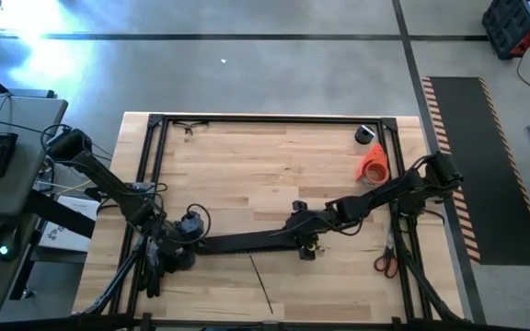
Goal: Ziptie cables
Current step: Close the black cable duct with a black cable duct lid
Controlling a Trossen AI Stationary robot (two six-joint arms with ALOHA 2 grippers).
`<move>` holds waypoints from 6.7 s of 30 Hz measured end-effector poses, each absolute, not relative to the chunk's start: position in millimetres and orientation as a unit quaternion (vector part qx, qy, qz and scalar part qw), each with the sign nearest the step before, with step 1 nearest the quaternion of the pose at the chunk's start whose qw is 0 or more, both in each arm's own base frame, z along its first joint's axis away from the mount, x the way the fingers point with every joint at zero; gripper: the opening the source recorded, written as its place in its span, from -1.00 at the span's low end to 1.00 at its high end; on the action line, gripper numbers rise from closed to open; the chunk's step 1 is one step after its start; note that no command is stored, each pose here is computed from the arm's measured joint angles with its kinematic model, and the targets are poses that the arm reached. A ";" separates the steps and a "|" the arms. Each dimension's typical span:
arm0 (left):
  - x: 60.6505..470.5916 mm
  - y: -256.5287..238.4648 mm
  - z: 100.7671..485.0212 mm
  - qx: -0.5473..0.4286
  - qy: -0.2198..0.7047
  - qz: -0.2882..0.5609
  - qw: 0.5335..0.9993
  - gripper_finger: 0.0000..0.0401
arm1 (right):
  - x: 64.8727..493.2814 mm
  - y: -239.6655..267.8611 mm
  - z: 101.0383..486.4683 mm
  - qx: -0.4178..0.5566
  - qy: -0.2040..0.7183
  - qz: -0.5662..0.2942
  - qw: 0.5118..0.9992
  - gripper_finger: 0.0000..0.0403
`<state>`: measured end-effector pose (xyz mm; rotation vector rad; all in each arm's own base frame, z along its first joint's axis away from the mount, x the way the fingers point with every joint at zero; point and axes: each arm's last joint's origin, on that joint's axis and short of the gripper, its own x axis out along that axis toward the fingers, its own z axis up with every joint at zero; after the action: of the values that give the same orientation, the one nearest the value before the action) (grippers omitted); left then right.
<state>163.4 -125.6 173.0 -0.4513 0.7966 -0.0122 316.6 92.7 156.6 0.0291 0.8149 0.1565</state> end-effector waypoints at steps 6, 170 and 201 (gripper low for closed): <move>166.0 -128.0 162.5 -0.209 0.405 0.007 0.890 -1.00 | 316.1 92.6 156.2 0.014 0.400 0.077 0.913 0.02; 306.0 -130.6 209.1 -0.028 0.396 -0.012 0.918 0.41 | 312.6 95.1 153.7 0.018 0.415 0.067 0.907 0.02; 314.4 -114.9 150.3 -0.071 0.341 -0.005 0.937 -1.00 | 310.7 94.9 151.7 0.027 0.427 0.061 0.902 0.01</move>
<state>314.4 -114.9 150.3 -0.1449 0.6961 -0.0106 310.7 94.9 151.7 0.0559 0.8832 0.1261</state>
